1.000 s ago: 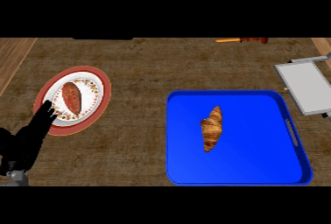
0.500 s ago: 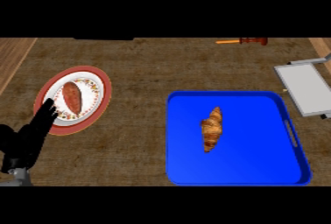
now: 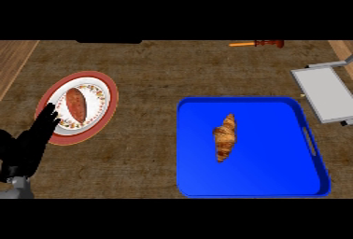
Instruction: Pick the bell pepper from the tray and place it in the tiered shelf
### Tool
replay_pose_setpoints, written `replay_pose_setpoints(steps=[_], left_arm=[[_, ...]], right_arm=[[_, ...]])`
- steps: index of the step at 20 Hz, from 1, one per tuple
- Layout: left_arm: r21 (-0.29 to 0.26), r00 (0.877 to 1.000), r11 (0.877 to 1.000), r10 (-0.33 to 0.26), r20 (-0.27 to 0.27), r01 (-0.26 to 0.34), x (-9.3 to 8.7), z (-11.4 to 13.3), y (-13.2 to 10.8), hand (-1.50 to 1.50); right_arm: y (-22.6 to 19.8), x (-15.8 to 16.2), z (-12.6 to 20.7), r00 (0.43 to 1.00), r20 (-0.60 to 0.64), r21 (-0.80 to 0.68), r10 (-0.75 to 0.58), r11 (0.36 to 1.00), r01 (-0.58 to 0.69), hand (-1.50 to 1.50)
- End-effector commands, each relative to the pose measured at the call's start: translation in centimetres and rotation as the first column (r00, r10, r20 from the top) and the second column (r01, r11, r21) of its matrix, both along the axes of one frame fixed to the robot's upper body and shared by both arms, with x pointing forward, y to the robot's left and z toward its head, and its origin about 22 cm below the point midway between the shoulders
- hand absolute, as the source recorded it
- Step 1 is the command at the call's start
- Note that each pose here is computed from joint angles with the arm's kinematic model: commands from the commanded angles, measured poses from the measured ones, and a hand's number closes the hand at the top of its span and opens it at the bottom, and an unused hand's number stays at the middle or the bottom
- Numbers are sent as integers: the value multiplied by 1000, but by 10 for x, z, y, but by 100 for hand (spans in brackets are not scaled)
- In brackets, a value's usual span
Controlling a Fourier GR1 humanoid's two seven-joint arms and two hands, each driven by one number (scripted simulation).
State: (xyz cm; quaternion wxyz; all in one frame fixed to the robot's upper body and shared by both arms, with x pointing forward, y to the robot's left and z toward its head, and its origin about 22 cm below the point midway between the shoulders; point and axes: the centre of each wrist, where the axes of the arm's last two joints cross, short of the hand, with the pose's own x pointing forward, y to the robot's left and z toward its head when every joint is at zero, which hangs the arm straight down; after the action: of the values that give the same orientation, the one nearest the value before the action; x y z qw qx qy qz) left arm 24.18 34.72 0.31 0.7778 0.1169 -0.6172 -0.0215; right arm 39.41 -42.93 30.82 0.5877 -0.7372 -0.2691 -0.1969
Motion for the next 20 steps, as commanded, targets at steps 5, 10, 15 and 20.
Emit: replay_pose_setpoints(steps=[5,10,15,20], left_arm=[[1,1000,1000,10,-8,-10,-8,6,8,0],[4,1000,1000,23,-16,-23,-12,-16,13,0],[9,999,999,37,-9,-36,-21,-17,3,0],[13,998,998,59,-17,-58,-22,-16,13,0]], right_arm=[[1,-12,2,958,288,73,17,997,-40,-150],[25,-30,32,908,412,-4,80,996,-86,-150],[54,-75,62,873,479,-34,94,996,-88,-150],[82,-132,84,854,520,-34,-25,998,50,-150]])
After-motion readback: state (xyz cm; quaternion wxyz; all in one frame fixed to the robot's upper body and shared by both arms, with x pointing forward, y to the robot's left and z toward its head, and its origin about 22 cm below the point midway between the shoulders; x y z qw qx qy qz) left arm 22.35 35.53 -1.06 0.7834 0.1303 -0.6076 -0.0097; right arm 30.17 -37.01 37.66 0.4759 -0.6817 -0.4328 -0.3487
